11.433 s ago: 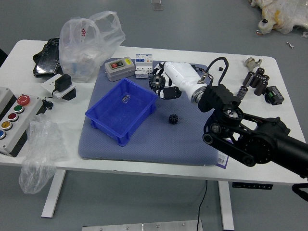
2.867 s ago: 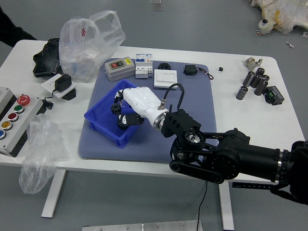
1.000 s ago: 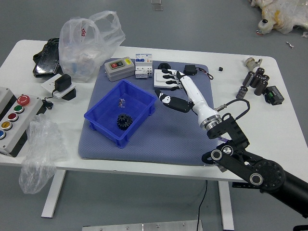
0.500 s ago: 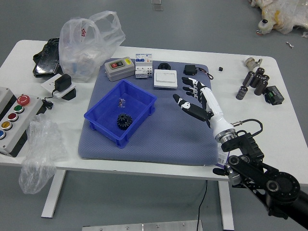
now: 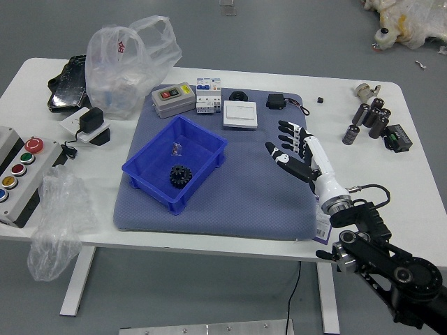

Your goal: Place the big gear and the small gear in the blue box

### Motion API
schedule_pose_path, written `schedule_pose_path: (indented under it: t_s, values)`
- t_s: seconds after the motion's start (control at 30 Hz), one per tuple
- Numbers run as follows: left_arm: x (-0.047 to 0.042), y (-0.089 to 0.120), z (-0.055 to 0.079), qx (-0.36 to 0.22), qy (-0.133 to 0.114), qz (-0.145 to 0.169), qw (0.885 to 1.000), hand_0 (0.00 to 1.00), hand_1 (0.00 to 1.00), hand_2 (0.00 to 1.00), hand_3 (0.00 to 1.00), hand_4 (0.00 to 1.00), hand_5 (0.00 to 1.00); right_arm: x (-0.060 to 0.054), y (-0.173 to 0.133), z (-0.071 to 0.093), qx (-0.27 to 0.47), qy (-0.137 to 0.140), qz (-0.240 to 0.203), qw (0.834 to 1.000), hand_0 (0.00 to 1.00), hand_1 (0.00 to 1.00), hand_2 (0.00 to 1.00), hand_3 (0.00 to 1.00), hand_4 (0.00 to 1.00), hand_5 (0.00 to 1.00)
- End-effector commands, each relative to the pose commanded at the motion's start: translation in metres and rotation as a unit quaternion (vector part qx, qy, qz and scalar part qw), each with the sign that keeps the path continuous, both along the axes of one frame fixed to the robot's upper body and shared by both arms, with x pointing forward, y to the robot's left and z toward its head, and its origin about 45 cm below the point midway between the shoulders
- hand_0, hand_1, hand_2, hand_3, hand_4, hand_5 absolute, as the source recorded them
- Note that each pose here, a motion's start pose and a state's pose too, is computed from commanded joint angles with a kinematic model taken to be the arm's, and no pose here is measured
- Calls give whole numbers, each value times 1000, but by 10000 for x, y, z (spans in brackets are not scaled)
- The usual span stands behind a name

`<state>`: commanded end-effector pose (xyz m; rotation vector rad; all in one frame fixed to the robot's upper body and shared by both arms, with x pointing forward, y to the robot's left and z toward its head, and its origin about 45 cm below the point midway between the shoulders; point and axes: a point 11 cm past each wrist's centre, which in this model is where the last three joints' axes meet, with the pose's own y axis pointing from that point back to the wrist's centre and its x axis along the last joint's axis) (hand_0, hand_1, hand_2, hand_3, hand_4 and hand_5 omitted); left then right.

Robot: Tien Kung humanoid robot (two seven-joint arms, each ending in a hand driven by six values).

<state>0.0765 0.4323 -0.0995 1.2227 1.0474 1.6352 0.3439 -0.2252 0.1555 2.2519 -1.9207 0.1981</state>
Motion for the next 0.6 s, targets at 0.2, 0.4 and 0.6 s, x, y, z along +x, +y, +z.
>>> schedule_pose_path:
  t_s: [0.2, 0.4, 0.6]
  values:
    - [18, 1, 3, -3, 2, -2, 1000, 604, 405, 453, 650, 735, 407, 20, -1, 45, -21, -2, 1, 1000, 567, 636, 666, 807, 790, 360]
    - [58, 12, 14, -1, 6, -17, 1000, 604, 370, 434, 650, 734, 407, 16, -51, 38, -22, 3, -3, 1000, 530, 598, 619, 730, 793, 357]
    - [119, -5, 20, -2, 3, -23, 1000, 604, 376, 439, 649, 733, 406, 3, 11, 109, 48, 2, 16, 999, 604, 700, 712, 693, 806, 353]
